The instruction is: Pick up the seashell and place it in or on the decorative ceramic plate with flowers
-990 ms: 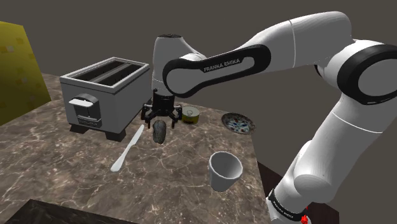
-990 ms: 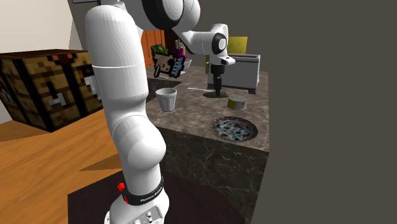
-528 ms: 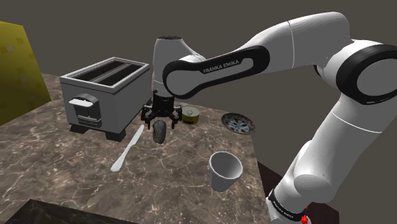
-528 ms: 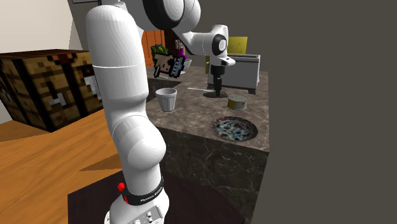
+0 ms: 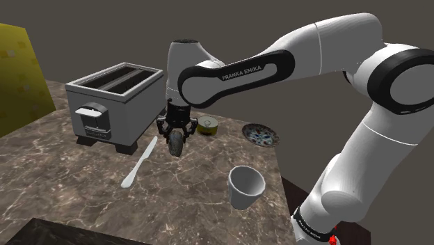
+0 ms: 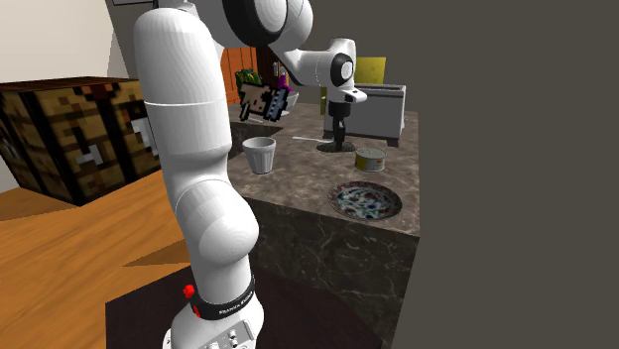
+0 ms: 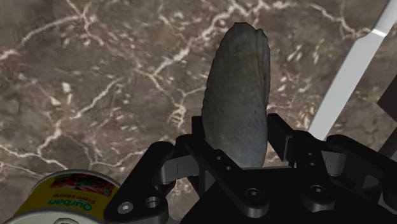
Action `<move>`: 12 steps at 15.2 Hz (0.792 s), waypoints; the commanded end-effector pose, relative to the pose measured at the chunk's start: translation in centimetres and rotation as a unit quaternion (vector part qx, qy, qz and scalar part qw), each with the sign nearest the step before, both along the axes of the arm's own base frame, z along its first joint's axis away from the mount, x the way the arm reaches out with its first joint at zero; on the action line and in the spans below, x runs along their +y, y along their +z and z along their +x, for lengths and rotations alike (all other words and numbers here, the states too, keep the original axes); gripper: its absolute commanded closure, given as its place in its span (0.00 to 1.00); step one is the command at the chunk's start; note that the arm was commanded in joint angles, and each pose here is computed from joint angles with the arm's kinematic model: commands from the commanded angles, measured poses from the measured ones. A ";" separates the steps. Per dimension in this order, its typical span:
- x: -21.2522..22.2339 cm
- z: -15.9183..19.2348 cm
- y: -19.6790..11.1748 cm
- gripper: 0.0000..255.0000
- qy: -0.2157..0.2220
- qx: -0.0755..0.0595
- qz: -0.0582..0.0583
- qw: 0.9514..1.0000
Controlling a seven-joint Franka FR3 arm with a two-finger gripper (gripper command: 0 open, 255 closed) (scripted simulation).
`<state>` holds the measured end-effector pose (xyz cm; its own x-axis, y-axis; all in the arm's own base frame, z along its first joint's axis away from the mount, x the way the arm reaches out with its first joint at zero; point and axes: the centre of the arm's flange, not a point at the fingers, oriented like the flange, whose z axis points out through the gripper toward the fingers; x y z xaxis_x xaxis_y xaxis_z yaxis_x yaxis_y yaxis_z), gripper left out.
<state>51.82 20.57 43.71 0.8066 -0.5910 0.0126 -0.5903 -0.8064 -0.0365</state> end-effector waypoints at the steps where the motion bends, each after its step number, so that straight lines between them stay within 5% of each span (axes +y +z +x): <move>1: 0.0 0.0 0.0 1.00 0.000 0.000 0.000 1.000; 12: 0.0 0.0 4.7 1.00 0.000 0.000 0.000 1.000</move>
<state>51.90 20.52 47.95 0.8065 -0.5911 0.0130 -0.5903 -0.8063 -0.0369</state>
